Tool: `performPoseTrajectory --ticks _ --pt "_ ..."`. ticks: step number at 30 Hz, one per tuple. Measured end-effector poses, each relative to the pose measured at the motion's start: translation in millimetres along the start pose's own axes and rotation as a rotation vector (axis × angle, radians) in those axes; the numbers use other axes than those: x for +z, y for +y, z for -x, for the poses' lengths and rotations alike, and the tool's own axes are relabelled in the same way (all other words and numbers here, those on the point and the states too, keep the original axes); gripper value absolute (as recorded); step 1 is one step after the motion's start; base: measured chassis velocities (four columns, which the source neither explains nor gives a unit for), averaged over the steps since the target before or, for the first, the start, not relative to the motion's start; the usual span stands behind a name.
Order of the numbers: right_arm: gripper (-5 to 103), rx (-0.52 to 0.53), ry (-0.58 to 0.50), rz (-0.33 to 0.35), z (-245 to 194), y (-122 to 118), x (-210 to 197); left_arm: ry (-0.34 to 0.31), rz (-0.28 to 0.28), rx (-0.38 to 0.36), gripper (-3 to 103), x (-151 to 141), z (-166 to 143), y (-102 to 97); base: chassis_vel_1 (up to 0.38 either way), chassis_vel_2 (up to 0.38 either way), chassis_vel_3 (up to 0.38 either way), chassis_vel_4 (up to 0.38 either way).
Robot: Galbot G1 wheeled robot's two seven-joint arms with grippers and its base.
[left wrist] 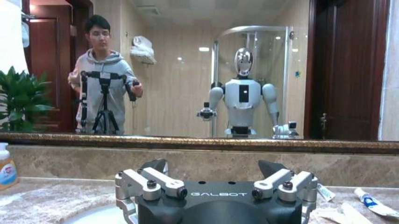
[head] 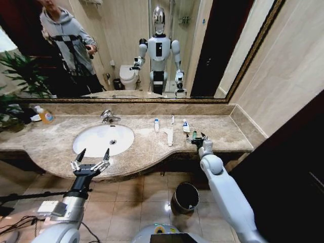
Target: Pick up the trash from the sink and place it in the trash bin.
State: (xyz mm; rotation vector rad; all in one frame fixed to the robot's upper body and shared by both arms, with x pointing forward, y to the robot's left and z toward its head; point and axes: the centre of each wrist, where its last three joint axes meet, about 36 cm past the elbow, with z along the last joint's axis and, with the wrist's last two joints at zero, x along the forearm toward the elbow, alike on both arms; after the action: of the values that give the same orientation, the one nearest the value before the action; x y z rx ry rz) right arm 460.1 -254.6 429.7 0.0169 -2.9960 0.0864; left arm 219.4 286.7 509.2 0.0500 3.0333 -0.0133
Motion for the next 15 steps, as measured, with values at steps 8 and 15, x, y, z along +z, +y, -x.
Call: performPoseTrajectory --ticks 8,15 --pt "100 -0.029 -0.101 0.033 -38.2 2.8 -3.8 0.0 0.0 0.0 100 0.0 0.0 0.0 0.0 0.0 0.0 0.0" --pt "100 -0.064 -0.218 0.048 -96.5 6.0 -8.5 0.0 0.0 0.0 100 0.0 0.0 0.0 0.0 0.0 0.0 0.0"
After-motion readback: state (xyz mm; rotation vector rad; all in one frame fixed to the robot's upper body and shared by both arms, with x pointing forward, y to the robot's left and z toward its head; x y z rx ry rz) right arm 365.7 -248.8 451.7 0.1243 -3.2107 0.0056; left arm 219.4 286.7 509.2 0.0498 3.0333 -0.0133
